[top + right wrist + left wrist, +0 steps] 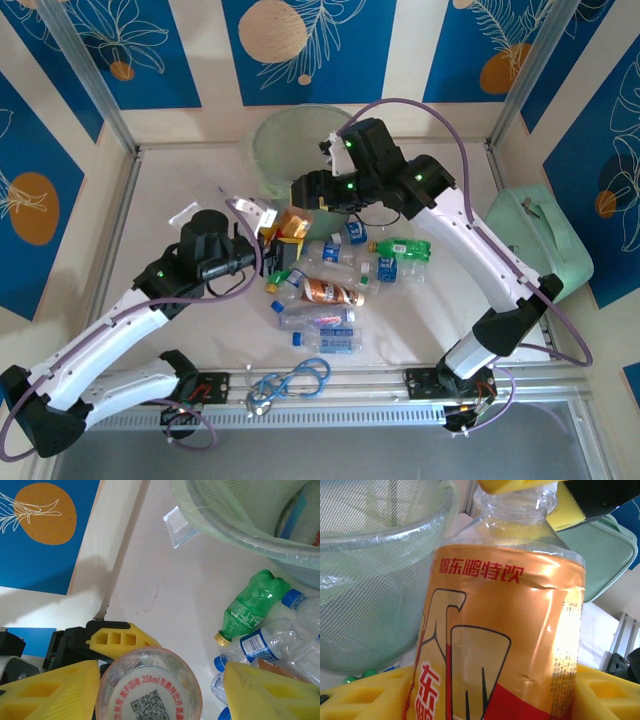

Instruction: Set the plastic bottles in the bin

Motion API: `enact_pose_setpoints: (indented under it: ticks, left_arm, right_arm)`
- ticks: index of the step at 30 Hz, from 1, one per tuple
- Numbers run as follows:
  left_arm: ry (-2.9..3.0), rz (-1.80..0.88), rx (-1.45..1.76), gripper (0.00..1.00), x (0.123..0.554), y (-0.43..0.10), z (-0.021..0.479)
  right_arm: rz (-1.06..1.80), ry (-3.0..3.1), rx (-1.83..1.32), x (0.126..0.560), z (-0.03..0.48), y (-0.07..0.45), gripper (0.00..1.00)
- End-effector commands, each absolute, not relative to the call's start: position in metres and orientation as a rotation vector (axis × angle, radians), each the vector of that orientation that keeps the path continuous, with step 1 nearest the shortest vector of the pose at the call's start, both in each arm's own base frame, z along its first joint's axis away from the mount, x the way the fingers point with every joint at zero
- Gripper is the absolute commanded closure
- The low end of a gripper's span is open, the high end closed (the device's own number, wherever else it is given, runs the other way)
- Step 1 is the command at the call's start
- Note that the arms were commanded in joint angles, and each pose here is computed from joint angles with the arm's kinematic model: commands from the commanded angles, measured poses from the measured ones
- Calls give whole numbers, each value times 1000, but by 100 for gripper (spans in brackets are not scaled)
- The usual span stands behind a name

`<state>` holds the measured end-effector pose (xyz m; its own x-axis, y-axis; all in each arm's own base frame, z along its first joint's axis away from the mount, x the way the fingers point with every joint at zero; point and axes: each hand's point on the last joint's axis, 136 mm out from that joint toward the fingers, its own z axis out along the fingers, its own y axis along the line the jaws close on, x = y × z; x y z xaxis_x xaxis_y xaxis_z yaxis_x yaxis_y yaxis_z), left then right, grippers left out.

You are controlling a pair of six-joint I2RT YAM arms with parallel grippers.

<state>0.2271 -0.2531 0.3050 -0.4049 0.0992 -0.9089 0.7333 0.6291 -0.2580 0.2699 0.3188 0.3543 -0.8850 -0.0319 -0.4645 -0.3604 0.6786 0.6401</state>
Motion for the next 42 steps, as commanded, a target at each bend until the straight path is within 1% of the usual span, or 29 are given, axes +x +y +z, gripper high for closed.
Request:
enact_pose_setpoints:
  ticks: [1,10,13,14,16,17,21,27,33,40,42]
  left_arm:
    - [1826,-784,675,37,229,-253,321]
    - [1841,-776,670,37,230,-252,314]
    - [1853,-774,662,33,230,-252,310]
    - [1856,-769,652,27,231,-251,310]
    - [1871,-749,617,8,235,-247,306]
    - [1879,-736,596,0,237,-245,305]
    - [1887,-682,488,0,245,-230,306]
    - [1904,-667,306,0,249,-208,310]
    - [1978,-682,151,0,248,-195,284]
    - [2064,-725,32,0,244,-191,250]
    - [2094,-721,9,3,244,-191,241]
  right_arm:
    - [1065,2475,-307,269,357,317,40]
    - [1054,2477,-303,269,353,315,61]
    - [1062,2466,-308,269,355,316,66]
    - [1066,2457,-309,269,357,316,67]
    - [1071,2436,-314,271,361,316,69]
    - [1073,2421,-317,272,364,316,69]
    - [1052,2357,-286,291,380,308,69]
    - [1016,2244,-187,335,406,288,69]
    - [975,2138,-129,372,423,277,69]
    - [933,2115,-47,411,415,261,69]
    - [927,2125,-33,419,410,259,68]
